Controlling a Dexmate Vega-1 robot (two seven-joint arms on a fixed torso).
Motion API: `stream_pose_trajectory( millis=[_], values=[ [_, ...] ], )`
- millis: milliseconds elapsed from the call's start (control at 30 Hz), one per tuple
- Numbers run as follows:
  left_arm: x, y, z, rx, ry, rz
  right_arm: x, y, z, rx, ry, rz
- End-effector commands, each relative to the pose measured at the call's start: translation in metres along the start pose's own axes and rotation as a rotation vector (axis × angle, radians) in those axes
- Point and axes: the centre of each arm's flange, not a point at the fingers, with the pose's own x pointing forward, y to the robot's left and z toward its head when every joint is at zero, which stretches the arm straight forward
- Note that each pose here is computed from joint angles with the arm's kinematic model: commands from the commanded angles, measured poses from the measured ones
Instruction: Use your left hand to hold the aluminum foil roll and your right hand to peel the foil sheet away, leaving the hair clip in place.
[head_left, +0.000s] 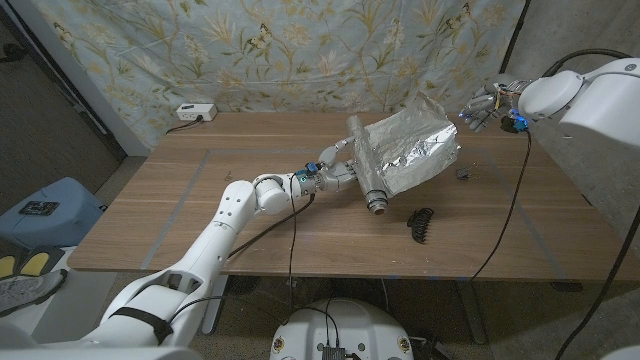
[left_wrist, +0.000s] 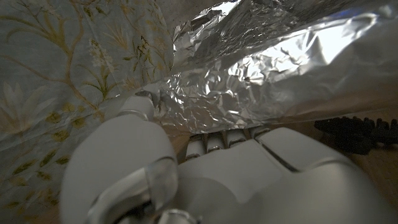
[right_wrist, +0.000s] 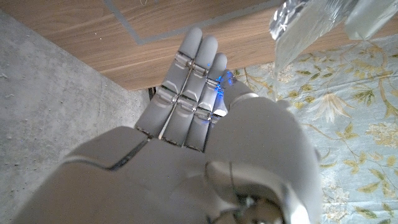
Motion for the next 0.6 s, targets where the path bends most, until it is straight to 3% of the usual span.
stream_pose_trajectory(
  millis=[33,600],
  values=[
    [0.0,0.001,0.004,-0.001,0.014,-0.011,-0.006,-0.006,-0.001,0.063,-0.024,0.031],
    [-0.002,0.004,0.004,-0.002,0.016,0.003,-0.019,-0.015,-0.001,0.112,-0.072,0.114]
  ],
)
